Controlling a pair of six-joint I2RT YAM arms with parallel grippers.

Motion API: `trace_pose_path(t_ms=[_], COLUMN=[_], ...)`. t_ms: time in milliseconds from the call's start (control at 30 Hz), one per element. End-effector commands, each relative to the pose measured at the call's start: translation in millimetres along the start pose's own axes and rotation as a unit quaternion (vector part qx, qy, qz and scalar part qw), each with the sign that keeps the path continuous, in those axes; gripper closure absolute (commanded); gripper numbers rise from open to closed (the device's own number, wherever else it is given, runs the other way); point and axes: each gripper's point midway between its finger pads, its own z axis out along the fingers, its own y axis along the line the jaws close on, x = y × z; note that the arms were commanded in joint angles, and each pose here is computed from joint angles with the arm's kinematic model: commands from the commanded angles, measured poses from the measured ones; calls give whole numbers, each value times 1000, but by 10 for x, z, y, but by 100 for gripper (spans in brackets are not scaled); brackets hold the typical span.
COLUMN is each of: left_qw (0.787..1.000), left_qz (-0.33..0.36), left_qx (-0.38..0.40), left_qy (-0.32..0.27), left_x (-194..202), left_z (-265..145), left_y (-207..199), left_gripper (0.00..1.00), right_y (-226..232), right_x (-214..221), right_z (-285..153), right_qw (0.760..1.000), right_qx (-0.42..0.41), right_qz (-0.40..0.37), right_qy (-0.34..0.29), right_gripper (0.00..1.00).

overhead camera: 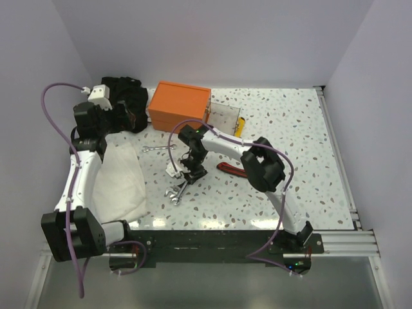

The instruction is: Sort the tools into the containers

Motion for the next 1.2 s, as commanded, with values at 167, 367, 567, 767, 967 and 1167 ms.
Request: trace_pose_path(t_ms=[167, 367, 567, 767, 967, 1167], left_qw=[999, 1000, 999, 998, 997, 996], left_qz=[8, 5, 8, 11, 3, -14], left_qx=[8, 24, 43, 69, 82, 84], left_qy=[-32, -20, -5, -4, -13, -9], left_x=[-153, -116, -242, -483, -599, -546], left_z=[-108, -76, 82, 279, 491, 722], left_y=[-16, -64, -107, -234, -295, -258], left_gripper=[3, 4, 4, 5, 5, 5], right_y=[227, 282, 328, 74, -145, -241], right_x=[29, -369, -744, -493, 33, 294], right_z=[-100, -507, -1086, -1497, -2183, -2914], right_qw=[999, 998, 986, 948, 844, 754], right_qx=[-20, 37, 113, 204, 298, 373], right_qz=[24, 40, 90, 206, 385, 452], right_qy=[31, -16, -81, -130, -222, -297], right_gripper=[96, 100, 100, 100, 100, 100])
